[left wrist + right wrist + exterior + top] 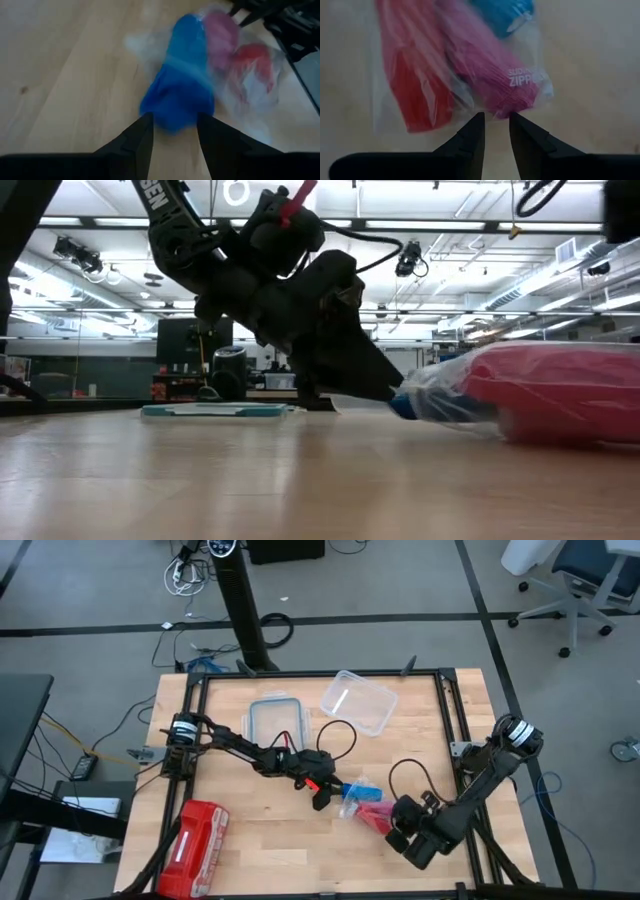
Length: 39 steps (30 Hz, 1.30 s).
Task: Roll bandage
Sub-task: Put the blue bandage into the transparent zip bag
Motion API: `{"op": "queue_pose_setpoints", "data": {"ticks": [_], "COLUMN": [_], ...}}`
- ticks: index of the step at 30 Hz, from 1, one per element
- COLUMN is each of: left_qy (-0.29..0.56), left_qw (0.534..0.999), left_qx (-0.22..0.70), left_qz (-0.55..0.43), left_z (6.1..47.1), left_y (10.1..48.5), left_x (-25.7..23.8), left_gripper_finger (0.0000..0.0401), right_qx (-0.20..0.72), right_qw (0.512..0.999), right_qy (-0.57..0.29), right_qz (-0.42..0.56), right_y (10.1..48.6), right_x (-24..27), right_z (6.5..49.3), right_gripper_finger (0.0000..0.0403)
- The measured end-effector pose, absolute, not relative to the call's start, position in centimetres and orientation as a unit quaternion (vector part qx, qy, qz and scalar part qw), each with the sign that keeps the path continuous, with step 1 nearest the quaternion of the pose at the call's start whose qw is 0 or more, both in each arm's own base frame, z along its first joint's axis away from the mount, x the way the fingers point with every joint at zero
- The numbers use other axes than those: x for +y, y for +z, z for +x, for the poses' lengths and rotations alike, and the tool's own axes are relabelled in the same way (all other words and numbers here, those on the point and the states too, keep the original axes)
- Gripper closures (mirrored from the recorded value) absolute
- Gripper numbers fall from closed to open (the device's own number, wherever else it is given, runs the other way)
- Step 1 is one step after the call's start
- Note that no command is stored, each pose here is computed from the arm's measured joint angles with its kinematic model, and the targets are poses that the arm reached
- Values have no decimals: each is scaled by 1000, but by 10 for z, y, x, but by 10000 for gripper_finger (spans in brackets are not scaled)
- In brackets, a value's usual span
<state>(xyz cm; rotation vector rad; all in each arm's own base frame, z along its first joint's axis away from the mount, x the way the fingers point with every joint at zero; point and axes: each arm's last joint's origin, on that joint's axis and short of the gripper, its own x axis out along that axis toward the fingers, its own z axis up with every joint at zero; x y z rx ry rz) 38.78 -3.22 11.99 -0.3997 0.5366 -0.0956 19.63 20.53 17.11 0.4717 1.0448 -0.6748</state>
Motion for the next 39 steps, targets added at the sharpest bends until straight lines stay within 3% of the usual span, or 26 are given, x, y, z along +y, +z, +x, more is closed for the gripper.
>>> {"op": "queue_pose_setpoints", "data": {"ticks": [16, 23, 33, 39], "left_qy": [-93, -169, -216, -181], "left_qw": [933, 937, 960, 962], "left_qx": [270, 213, 176, 192], "left_qz": [-218, -217, -10, 75], "left_z": [387, 392, 390, 388], "left_y": [120, 133, 133, 128], "left_x": [-33, -36, -53, -62], "left_gripper_finger": [244, 244, 244, 244], "right_qx": [488, 484, 487, 492], "right_qw": [805, 804, 811, 809], "right_qy": [-315, -322, -303, -302], "right_qz": [123, 123, 118, 112], "right_y": [157, 159, 163, 163], "right_x": [169, 159, 159, 159], "right_z": [229, 237, 238, 237], "right_gripper_finger": [321, 321, 321, 321]}}
